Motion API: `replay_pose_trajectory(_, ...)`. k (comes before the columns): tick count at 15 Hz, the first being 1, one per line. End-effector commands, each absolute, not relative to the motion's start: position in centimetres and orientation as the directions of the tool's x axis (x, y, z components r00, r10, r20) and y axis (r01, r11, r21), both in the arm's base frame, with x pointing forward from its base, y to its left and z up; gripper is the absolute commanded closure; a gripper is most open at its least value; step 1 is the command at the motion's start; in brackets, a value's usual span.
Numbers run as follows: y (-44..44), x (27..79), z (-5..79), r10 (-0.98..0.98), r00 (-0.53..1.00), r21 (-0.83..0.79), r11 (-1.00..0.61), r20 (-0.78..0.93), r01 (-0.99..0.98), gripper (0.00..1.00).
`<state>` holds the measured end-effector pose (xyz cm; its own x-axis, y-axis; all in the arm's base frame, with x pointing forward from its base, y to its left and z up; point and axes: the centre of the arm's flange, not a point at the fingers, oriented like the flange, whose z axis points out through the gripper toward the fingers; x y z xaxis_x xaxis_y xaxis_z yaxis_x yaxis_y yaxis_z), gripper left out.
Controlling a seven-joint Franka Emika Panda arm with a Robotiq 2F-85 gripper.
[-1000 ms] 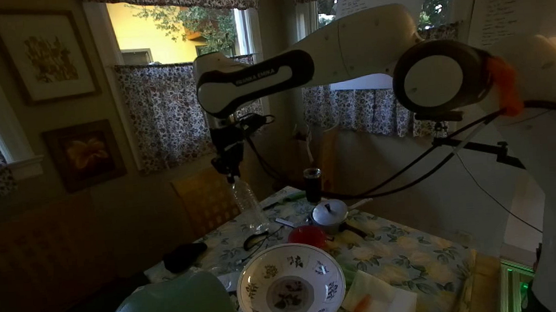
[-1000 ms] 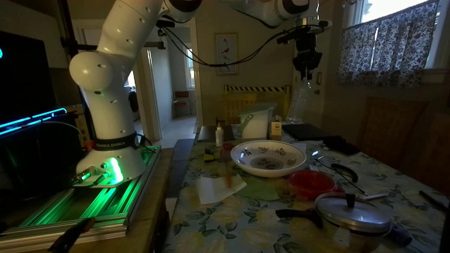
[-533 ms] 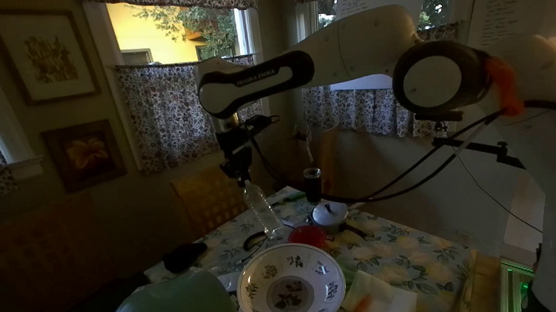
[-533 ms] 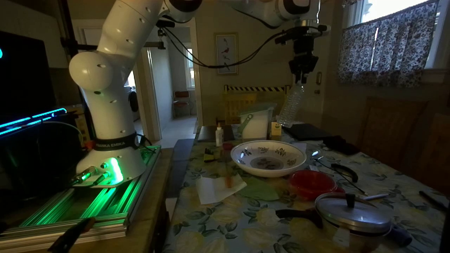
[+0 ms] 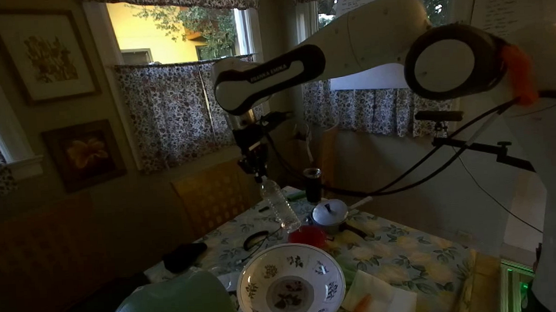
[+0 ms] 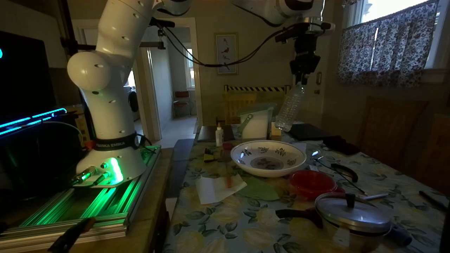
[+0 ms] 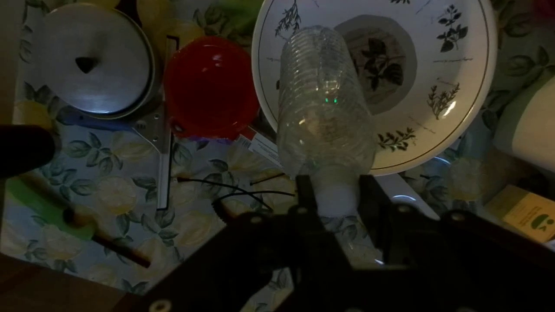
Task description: Move the bottle to the right
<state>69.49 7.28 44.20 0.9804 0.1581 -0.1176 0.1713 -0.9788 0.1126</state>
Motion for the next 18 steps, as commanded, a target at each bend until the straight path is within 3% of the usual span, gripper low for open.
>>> replay_pose_trajectory(1, 5.1, 64.5, 44.2, 0.173, 0.984, 0.135, -0.975, -0.048, 0.178, 0.91)
replay_pose_trajectory(8, 2.3, 59.9, 42.3, 0.208, 0.967, 0.225, -0.959, 0.145, 0.172, 0.92)
replay_pose_trajectory(18, -4.1, 52.4, 36.2, 0.122, 0.960, 0.142, -0.986, 0.253, 0.087, 0.92)
